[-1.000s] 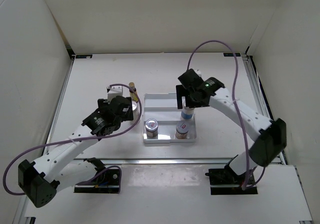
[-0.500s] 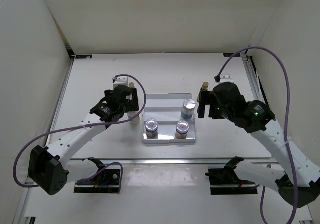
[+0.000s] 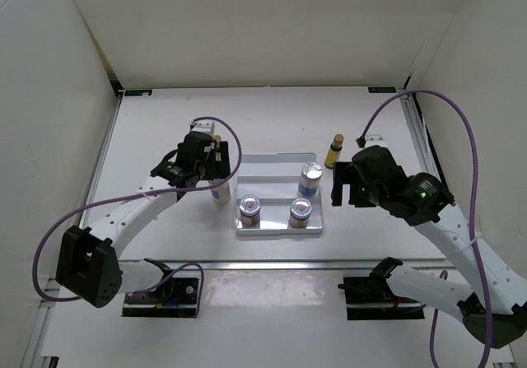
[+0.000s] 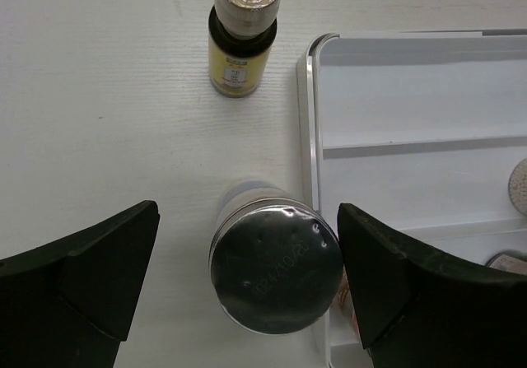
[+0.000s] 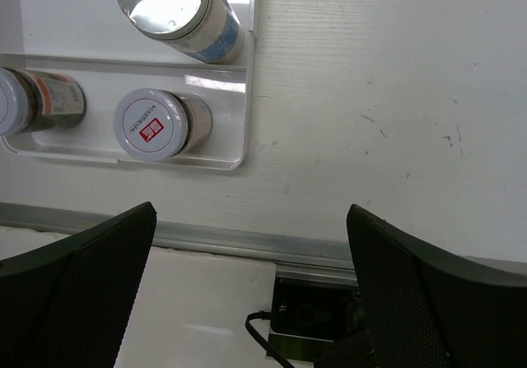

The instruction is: Organize the condiment bottles

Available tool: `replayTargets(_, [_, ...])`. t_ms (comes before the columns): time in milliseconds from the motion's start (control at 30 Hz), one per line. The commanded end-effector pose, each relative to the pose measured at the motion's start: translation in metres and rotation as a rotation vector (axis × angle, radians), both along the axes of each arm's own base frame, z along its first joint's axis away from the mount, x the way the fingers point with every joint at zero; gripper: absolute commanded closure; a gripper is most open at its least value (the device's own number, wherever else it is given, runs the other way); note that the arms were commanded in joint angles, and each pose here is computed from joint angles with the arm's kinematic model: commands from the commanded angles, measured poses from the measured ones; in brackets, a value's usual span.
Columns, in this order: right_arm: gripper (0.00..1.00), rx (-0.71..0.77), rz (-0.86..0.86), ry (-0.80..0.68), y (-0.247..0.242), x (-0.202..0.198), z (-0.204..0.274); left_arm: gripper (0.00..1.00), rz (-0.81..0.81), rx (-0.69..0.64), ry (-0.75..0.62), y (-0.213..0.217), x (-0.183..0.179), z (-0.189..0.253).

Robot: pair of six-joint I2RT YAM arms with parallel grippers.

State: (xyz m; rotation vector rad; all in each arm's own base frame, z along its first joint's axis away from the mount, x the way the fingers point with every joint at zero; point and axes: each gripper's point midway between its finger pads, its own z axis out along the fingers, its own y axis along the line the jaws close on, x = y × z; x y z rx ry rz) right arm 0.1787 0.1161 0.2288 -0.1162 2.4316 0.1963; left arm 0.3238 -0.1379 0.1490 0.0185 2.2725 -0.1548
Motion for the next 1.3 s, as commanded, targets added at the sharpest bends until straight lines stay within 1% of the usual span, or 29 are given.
replayTargets(0, [0.0,0.015,-0.006,-0.006,0.001,0.0,0.002,0.0,-0.044,-0.038,-0.021,-0.007,0.008,0.012])
replayTargets(67, [0.0,0.015,-0.006,-0.006,0.001,0.0,0.002,0.0,-0.052,-0.039,-0.007,-0.009,0.008,0.007])
replayTargets(133, [0.0,0.015,-0.006,-0.006,0.001,0.0,0.002,0.05,-0.06,-0.037,0.014,-0.011,0.008,0.0])
replayTargets(167, [0.0,0.015,-0.006,-0.006,0.001,0.0,0.002,0.1,-0.07,-0.045,0.019,-0.013,0.007,0.0])
replayTargets(233, [0.0,0.009,-0.006,0.001,0.0,-0.002,0.001,0.14,-0.08,-0.053,0.023,-0.015,0.006,0.0])
replayTargets(333, [0.0,0.015,-0.012,0.003,-0.001,-0.003,-0.001,0.26,-0.094,-0.05,0.023,-0.017,0.005,0.0])
replayTargets(367, [0.0,0.015,-0.012,0.003,-0.001,-0.003,-0.001,0.35,-0.095,-0.065,-0.01,-0.019,0.01,0.015])
replayTargets(400, [0.0,0.015,-0.012,0.003,-0.001,-0.003,-0.001,0.4,-0.102,-0.057,-0.012,-0.018,0.01,0.015])
replayTargets(467, [0.0,0.015,-0.012,0.003,-0.001,-0.003,-0.001,0.51,-0.092,-0.075,-0.076,-0.017,0.014,0.043])
replayTargets(500, [0.0,0.015,-0.012,0.003,-0.001,-0.003,-0.001,0.58,-0.082,-0.075,-0.094,-0.015,0.015,0.052])
replayTargets(567, [0.0,0.015,-0.012,0.003,-0.001,-0.003,-0.001,0.64,-0.058,-0.091,-0.174,-0.013,0.021,0.085])
replayTargets(600, [0.0,0.015,-0.012,0.003,-0.001,-0.003,-0.001,0.69,-0.06,-0.094,-0.191,-0.015,0.022,0.093])
replayTargets(633, [0.0,0.02,-0.007,0.007,0.0,-0.004,-0.001,0.71,-0.051,-0.108,-0.234,-0.014,0.024,0.111])
replayTargets(733, [0.0,0.021,-0.007,0.008,0.0,-0.004,-0.001,0.76,-0.084,-0.129,-0.277,-0.03,0.022,0.133])
replayTargets(767, [0.0,0.021,-0.007,0.008,0.0,-0.004,-0.001,0.76,-0.092,-0.153,-0.3,-0.036,0.021,0.147])
replayTargets(867, [0.0,0.021,-0.007,0.008,0.0,-0.004,-0.001,0.77,-0.118,-0.175,-0.281,-0.053,0.024,0.146])
replayTargets(1033, [0.0,0.013,-0.014,0.024,-0.003,-0.009,-0.005,0.78,-0.15,-0.193,-0.224,-0.082,0.033,0.122])
replayTargets(1100, [0.0,-0.003,-0.021,0.028,-0.01,-0.013,-0.005,0.78,-0.164,-0.193,-0.202,-0.091,0.031,0.107])
replayTargets(1167, [0.0,-0.005,-0.033,0.028,-0.013,-0.015,-0.005,0.78,-0.162,-0.19,-0.165,-0.096,0.03,0.089])
replayTargets(1267, [0.0,-0.015,-0.052,0.023,-0.021,-0.02,-0.004,0.78,-0.164,-0.183,-0.136,-0.098,0.026,0.076])
